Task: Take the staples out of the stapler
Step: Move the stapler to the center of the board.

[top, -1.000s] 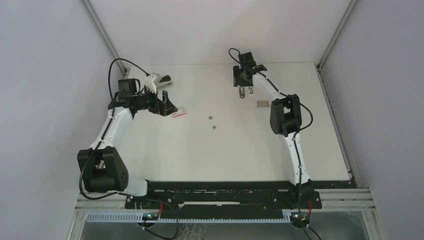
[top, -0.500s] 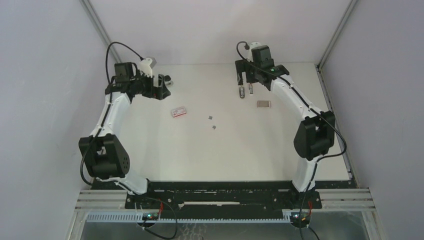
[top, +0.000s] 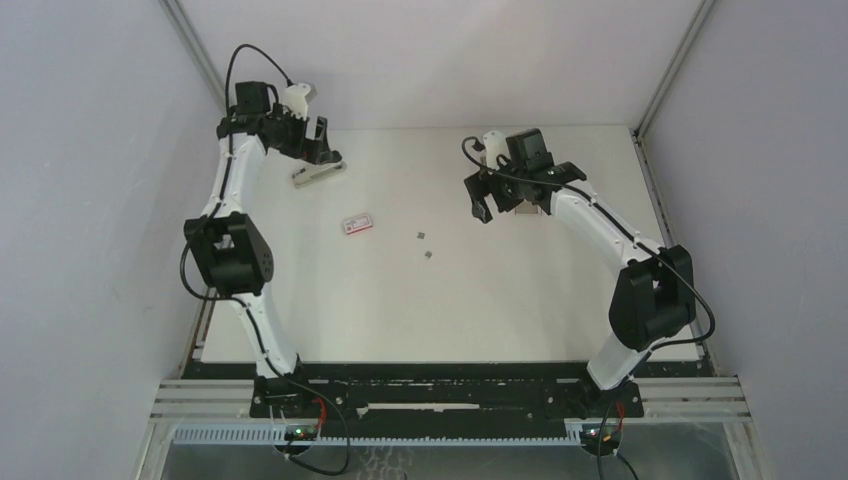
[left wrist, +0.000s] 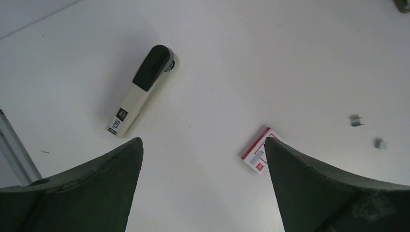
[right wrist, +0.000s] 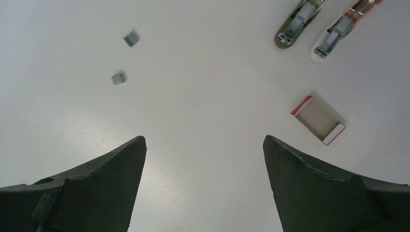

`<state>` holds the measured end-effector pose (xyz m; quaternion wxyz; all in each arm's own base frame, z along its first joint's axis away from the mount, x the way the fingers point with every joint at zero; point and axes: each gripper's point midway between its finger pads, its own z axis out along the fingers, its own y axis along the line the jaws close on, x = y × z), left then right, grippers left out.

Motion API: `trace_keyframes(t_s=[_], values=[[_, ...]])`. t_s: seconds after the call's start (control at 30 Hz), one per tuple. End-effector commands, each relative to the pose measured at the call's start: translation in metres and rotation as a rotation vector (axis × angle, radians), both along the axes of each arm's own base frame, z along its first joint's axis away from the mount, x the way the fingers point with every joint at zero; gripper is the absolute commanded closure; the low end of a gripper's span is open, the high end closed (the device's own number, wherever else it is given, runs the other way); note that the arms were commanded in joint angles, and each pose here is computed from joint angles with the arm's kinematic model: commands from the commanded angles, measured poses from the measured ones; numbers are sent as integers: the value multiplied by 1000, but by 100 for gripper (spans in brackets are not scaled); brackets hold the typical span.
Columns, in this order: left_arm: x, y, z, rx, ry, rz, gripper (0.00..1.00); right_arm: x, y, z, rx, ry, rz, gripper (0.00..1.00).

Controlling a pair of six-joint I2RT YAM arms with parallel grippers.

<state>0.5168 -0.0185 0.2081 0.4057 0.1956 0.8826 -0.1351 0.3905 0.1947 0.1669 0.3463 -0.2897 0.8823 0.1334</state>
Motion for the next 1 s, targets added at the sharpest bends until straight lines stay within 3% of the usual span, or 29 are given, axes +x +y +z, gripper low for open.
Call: trace_keyframes(t_s=[0.0,0.33,0.77,0.97], values=[[20,13,7,94,-22,-62,0,-20,17,28,70,-61,173,10],[61,41,-24,252,-72,-45,0,-25,18,16,58,-27,213,9],[109,134,-19,487,-181,507,0,-20,18,-7,9,6,211,9],[113,157,-32,649,-167,603,0,-21,19,-10,-11,6,220,8]])
